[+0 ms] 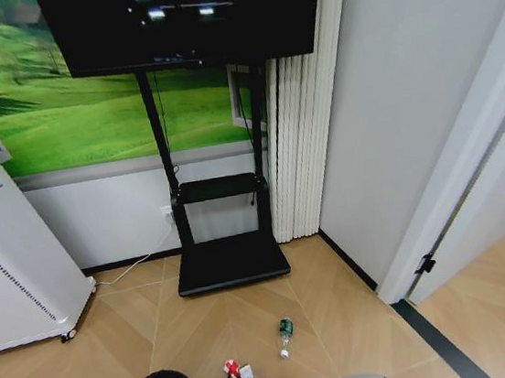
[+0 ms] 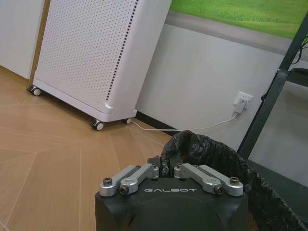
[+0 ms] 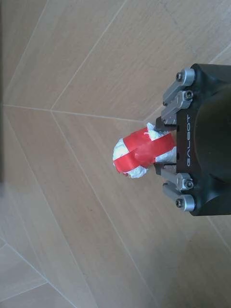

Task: Pick up the trash bin and place the garbage on the floor into it.

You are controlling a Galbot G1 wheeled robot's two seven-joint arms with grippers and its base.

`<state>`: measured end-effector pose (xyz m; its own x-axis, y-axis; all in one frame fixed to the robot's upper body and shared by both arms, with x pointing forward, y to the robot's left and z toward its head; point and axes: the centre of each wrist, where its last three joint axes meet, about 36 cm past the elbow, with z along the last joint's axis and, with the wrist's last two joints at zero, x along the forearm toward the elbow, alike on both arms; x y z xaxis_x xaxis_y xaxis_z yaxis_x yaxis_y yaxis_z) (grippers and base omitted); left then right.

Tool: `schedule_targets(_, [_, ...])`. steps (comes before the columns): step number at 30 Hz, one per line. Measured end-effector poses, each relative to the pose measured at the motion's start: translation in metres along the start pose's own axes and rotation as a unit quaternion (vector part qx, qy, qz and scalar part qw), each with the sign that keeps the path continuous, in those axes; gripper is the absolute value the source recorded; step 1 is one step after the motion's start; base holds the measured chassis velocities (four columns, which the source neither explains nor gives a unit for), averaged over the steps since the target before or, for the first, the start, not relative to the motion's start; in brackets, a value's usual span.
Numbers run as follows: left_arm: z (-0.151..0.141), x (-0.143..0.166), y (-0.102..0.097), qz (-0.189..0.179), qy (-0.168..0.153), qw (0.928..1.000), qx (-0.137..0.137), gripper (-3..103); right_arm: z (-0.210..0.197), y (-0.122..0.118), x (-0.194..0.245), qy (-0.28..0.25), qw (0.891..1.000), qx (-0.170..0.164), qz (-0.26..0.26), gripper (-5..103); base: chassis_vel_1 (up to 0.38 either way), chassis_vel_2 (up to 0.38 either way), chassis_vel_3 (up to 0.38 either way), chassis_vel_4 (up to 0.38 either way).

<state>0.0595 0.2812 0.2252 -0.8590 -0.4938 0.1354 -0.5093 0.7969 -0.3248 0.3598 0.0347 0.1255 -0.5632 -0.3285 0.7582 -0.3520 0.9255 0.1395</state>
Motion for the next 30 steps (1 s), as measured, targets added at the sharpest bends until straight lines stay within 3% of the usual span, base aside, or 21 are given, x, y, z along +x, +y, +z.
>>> schedule_targets(5, [-0.016,-0.012,0.005,0.003,-0.01,0.9999,-0.004,8,-0.016,0.007,0.002,-0.018,1.0,0.001,0.003,20,0.0,0.0,0.0,0.0])
schedule_targets(11, [-0.035,-0.026,0.012,-0.008,-0.018,0.9997,-0.011,8,-0.043,0.018,0.005,-0.064,0.998,0.015,-0.01,20,0.0,0.0,0.0,0.0])
schedule_targets(17, [-0.072,-0.067,0.026,-0.024,-0.046,0.9983,-0.024,8,-0.09,0.052,0.026,-0.144,0.986,0.042,-0.067,20,0.0,0.0,0.0,0.0])
schedule_targets(19, [-0.088,-0.087,0.024,-0.03,-0.057,0.9976,-0.023,8,-0.11,0.056,0.03,-0.196,0.975,0.069,-0.082,20,0.0,0.0,0.0,0.0])
schedule_targets(20, [-0.088,-0.087,0.024,-0.03,-0.057,0.9976,-0.023,8,-0.11,0.056,0.03,-0.196,0.975,0.069,-0.082,20,0.0,0.0,0.0,0.0])
schedule_targets(24, [-0.102,-0.122,0.027,-0.039,-0.065,0.9969,-0.022,8,-0.137,0.064,0.04,-0.276,0.947,0.113,-0.122,20,0.0,0.0,0.0,0.0])
schedule_targets(25, [-0.102,-0.122,0.027,-0.039,-0.065,0.9969,-0.022,8,-0.137,0.064,0.04,-0.276,0.947,0.113,-0.122,20,0.0,0.0,0.0,0.0])
schedule_targets(27, [-0.107,-0.141,0.031,-0.047,-0.067,0.9964,-0.024,8,-0.151,0.068,0.046,-0.302,0.933,0.126,-0.151,20,0.0,0.0,0.0,0.0])
schedule_targets(28, [-0.107,-0.141,0.031,-0.047,-0.067,0.9964,-0.024,8,-0.151,0.068,0.046,-0.302,0.933,0.126,-0.151,20,0.0,0.0,0.0,0.0])
schedule_targets(30, [-0.113,-0.157,0.033,-0.05,-0.071,0.9959,-0.022,8,-0.165,0.065,0.046,-0.33,0.912,0.157,-0.186,20,0.0,0.0,0.0,0.0])
